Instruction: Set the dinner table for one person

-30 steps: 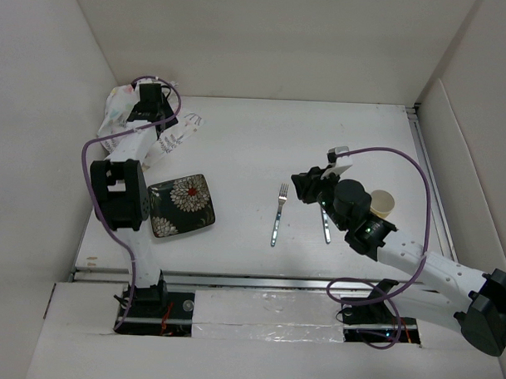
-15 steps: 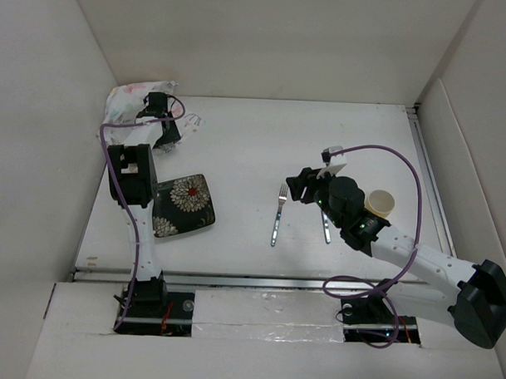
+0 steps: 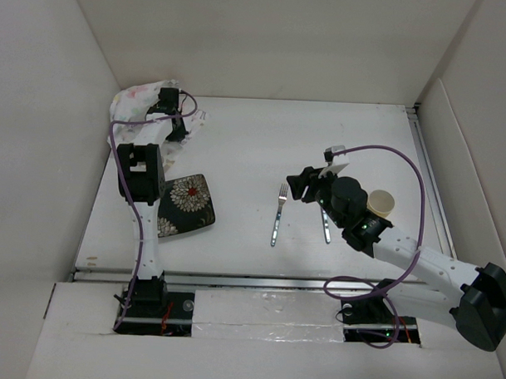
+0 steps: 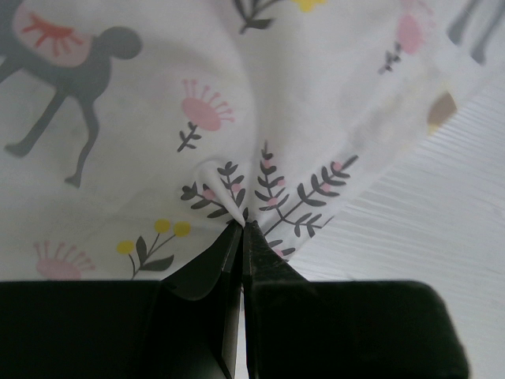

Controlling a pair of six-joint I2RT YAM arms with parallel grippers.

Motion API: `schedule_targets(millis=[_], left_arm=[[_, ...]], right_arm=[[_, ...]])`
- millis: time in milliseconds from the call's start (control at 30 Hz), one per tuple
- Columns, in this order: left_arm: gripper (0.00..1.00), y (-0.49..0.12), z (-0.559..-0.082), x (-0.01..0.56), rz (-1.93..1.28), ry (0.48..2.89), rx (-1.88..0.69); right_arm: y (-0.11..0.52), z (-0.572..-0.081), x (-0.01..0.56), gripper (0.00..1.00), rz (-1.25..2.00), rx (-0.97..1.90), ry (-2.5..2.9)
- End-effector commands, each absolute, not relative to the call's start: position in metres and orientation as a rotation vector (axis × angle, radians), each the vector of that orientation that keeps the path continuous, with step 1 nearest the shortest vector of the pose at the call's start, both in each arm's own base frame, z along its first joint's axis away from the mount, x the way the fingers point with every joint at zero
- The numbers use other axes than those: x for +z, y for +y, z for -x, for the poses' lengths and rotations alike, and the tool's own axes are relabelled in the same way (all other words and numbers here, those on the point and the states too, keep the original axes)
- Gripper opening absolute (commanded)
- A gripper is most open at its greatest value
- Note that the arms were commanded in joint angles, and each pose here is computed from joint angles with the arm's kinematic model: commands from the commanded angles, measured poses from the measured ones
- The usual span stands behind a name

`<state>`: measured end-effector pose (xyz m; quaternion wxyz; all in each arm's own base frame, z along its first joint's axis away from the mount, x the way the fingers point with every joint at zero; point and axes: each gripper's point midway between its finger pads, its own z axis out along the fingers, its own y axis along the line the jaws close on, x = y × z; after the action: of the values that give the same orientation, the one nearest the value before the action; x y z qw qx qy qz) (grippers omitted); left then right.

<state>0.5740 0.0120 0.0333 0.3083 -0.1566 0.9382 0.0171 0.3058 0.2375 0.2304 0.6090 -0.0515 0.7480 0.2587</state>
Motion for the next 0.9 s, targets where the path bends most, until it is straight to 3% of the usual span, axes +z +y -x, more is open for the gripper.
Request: schedule_targets(millis=[0,167,200,367,433,467,567,700,733,767,867], left_arm=[[0.00,-0.040,-0.585,0.077,0.363,2.417,-0.190],[0.00,-0.134,-0.603,0.155,0.266,2.216,-0.631],[0.00,-0.183,-0.602,0.183,0.217,2.136,-0.780],[0.01,-0.283,-0.589,0.213,0.067,2.030,-1.016],[0.17,-0.328,-0.581,0.221,0.001,1.980,-1.088],[0.34,-0.341,-0.584,0.218,0.002,1.971,-1.111],[0.66,-0.361,-0.584,0.208,0.021,1.961,-1.189],[0.68,-0.347,-0.577,0.216,0.026,1.937,-1.198],[0.66,-0.344,-0.574,0.222,0.020,1.913,-1.192],[0.63,-0.332,-0.564,0.232,0.025,1.907,-1.178],[0.53,-0.292,-0.548,0.251,0.056,1.860,-1.046]], right_arm=[[0.239,-0.308,0.253,0.56,0.106,0.640,1.656],[0.246,-0.313,0.241,0.56,0.123,0.627,1.697],[0.245,-0.315,0.238,0.56,0.117,0.618,1.699],[0.242,-0.321,0.233,0.57,0.102,0.594,1.711],[0.242,-0.324,0.227,0.57,0.095,0.575,1.724],[0.242,-0.325,0.224,0.58,0.094,0.566,1.733],[0.243,-0.330,0.211,0.65,0.094,0.533,1.773],[0.242,-0.339,0.197,0.67,0.071,0.496,1.815],[0.243,-0.340,0.195,0.64,0.070,0.498,1.817],[0.246,-0.342,0.189,0.44,0.065,0.498,1.830],[0.248,-0.355,0.184,0.00,0.014,0.481,1.866]])
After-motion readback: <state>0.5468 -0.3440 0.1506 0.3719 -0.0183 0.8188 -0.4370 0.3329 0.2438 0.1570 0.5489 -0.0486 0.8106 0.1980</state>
